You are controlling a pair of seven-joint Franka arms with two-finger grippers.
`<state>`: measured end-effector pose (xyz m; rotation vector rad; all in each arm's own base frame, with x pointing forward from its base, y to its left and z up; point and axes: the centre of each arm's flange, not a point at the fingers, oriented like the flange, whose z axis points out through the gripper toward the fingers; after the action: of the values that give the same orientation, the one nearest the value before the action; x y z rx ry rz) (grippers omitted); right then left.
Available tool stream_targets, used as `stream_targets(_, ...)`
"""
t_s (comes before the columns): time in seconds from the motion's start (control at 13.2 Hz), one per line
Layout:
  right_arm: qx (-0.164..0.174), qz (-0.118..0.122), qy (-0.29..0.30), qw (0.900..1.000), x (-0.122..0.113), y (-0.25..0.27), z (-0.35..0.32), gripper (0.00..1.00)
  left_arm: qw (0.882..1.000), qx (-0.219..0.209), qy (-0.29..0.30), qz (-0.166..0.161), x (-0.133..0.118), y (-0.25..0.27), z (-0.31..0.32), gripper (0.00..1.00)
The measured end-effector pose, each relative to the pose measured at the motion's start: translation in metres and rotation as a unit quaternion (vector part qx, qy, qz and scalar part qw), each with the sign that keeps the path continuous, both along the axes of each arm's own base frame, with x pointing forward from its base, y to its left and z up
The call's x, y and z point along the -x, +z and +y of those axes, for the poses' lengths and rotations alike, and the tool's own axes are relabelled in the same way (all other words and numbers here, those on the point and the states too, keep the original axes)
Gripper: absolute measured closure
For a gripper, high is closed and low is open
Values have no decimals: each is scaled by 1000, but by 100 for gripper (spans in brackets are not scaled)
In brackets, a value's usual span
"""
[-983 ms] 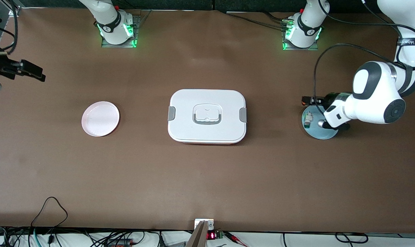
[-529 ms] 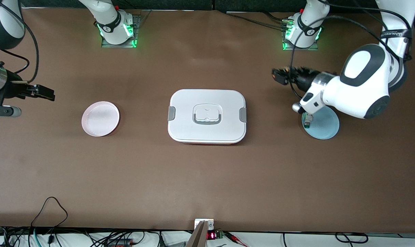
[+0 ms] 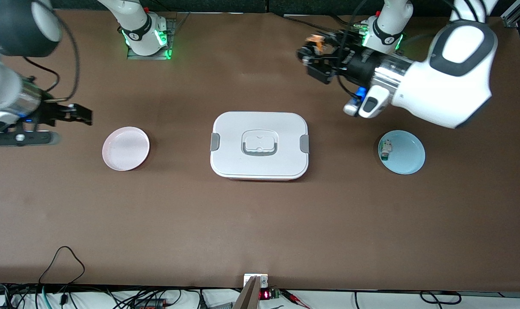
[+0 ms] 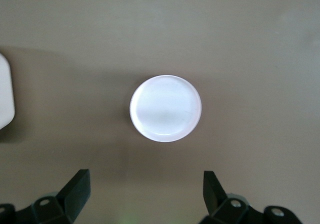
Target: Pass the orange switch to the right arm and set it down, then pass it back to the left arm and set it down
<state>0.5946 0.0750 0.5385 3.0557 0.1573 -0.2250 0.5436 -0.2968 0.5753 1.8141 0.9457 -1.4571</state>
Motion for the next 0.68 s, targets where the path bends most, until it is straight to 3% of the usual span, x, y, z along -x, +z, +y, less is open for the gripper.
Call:
stream_targets(0.23,-14,5,10,1000,-1,-8,18,0,995,21,90,36,-9,0,-46,28)
stream_targets(0.45,-123,20,-28,992,-2,-7,19,0,990,23,125,62,-4,-21,-92,28)
stream_targets(0.68,-232,33,-61,970,-3,-3,22,0,988,27,130,78,-3,-33,-107,28)
